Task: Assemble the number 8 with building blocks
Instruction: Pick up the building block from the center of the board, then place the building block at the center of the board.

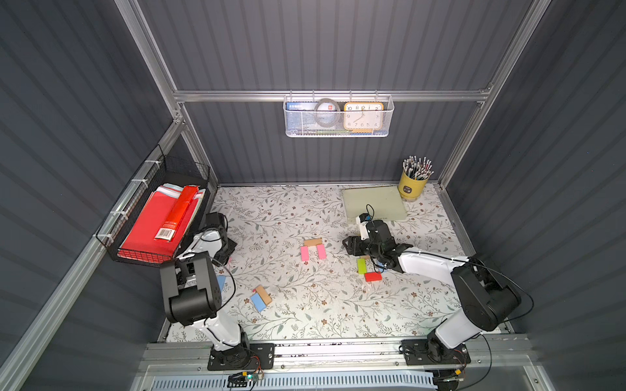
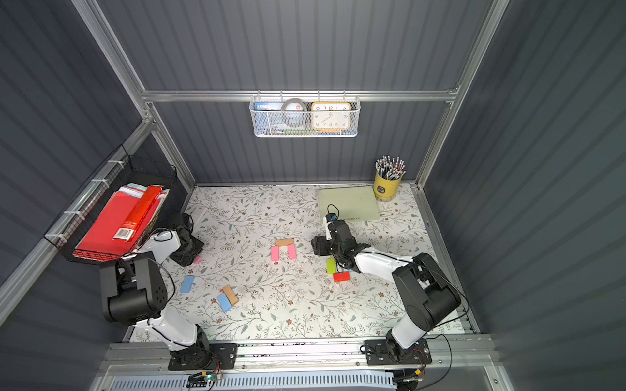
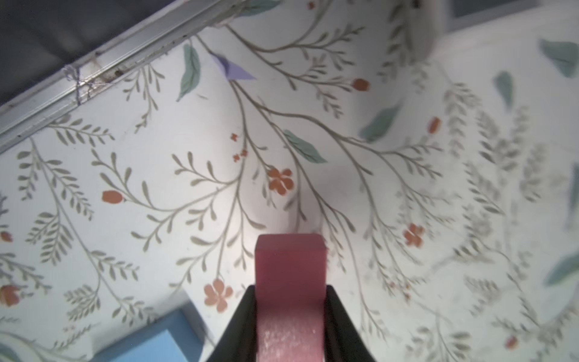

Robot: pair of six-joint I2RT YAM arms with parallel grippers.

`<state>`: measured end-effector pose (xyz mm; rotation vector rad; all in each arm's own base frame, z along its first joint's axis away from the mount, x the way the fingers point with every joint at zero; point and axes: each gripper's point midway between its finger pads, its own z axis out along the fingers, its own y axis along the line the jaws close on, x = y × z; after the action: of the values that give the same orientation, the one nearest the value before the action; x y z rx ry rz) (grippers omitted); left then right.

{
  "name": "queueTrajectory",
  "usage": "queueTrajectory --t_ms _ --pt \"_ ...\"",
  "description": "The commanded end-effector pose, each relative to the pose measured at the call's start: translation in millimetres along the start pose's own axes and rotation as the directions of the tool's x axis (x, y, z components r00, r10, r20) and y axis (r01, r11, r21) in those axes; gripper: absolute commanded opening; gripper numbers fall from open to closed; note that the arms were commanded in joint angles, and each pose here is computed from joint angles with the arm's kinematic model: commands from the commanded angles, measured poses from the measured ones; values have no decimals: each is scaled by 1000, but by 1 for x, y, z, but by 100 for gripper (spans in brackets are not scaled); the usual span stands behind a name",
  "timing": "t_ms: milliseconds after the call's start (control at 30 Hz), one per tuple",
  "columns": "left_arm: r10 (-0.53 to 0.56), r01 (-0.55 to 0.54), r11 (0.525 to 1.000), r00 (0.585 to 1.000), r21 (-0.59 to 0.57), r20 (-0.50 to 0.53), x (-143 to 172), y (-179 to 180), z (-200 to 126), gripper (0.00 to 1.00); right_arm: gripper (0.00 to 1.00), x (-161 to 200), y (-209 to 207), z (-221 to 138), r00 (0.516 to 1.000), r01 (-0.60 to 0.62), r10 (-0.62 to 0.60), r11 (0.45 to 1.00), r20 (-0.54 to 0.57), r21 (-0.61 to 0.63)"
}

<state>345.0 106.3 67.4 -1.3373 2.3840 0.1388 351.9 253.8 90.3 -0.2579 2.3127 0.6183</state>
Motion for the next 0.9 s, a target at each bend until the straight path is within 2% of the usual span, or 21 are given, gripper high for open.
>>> queueTrajectory --t_ms 0,100,200,300,367,467,567,667,700,800,867 --pt "103 -108 993 991 52 89 2 -32 -50 21 68 -8 -10 -9 1000 23 -23 999 8 49" --pt "209 -232 965 961 120 181 11 -69 -92 21 68 -13 -15 -18 999 27 -28 997 16 66" --pt "334 -382 910 906 163 258 28 -102 -129 21 68 -20 -18 -30 999 25 -27 997 32 75" --pt "466 -548 802 822 236 327 54 -141 -165 22 68 -27 -18 -43 998 35 -38 996 46 80" --pt "578 -679 696 722 233 379 84 -163 -182 22 68 -30 -16 -52 997 53 -57 996 51 75" --pt "727 -839 510 537 187 428 144 -182 -197 21 69 -36 -14 -65 994 79 -84 994 64 77" --pt "824 -929 335 369 155 430 192 -184 -195 22 70 -32 -16 -77 992 112 -116 989 39 92" --pt "878 -978 188 210 92 429 232 -175 -189 23 70 -34 -17 -91 988 139 -144 985 46 101" --pt "887 -986 144 166 82 431 244 -172 -187 23 70 -34 -17 -94 988 144 -150 984 48 101" --pt "912 -995 41 73 89 403 279 -160 -171 23 71 -35 -19 -103 985 162 -168 980 47 114" --pt "929 -997 -8 22 79 370 299 -153 -161 23 71 -42 -19 -116 981 164 -175 978 82 129"
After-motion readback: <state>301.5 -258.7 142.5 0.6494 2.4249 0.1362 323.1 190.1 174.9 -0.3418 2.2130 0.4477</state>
